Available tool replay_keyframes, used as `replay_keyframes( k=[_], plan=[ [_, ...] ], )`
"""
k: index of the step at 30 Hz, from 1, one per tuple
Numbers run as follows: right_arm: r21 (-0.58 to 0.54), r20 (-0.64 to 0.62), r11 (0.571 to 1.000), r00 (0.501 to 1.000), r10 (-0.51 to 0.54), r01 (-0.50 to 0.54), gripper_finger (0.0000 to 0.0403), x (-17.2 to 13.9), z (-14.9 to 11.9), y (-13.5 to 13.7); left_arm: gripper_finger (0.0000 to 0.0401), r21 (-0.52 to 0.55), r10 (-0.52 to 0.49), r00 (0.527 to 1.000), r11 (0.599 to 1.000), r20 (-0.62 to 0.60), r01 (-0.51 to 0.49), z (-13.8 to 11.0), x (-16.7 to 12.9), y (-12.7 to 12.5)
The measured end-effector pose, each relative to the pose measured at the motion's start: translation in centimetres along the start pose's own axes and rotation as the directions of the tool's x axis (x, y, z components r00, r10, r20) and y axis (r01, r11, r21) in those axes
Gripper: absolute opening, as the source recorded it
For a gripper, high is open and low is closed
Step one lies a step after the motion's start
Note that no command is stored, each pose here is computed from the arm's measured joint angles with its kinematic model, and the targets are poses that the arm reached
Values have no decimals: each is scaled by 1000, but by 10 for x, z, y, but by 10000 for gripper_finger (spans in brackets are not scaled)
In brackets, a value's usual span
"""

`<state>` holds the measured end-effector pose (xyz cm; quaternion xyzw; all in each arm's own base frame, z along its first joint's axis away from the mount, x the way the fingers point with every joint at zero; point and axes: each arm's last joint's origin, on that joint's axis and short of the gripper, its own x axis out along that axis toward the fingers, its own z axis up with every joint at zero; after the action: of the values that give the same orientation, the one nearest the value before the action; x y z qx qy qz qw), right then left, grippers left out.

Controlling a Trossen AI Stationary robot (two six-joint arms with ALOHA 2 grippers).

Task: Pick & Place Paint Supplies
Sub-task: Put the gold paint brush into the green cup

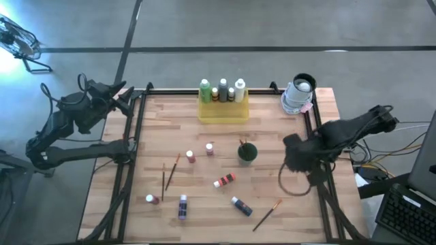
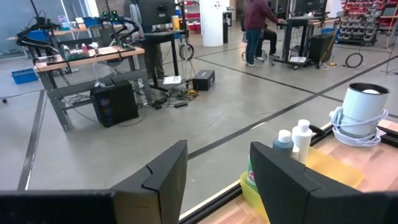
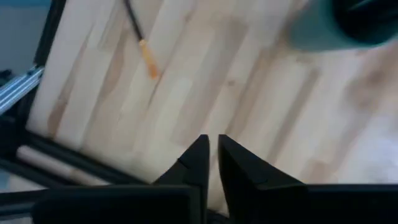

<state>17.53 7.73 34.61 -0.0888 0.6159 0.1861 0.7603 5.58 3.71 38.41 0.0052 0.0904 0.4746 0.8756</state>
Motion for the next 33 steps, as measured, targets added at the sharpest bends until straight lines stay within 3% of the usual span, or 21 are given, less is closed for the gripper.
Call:
replay_keyframes(
  k=[10,16,25,33],
  plan=[
    [-71,-97,996,994,41,-48,134,75,31,29,181,0,0,1000,1000,0,0,0,0,0],
    [-143,-156,989,987,23,-45,170,123,41,43,181,0,-4,1000,1000,0,4,0,0,0],
    [-91,-215,995,976,17,-37,182,179,33,50,181,0,-3,1000,1000,0,3,0,0,0],
    [-30,-180,999,983,32,-37,156,200,30,49,181,0,-3,1000,1000,0,3,0,0,0]
  ],
)
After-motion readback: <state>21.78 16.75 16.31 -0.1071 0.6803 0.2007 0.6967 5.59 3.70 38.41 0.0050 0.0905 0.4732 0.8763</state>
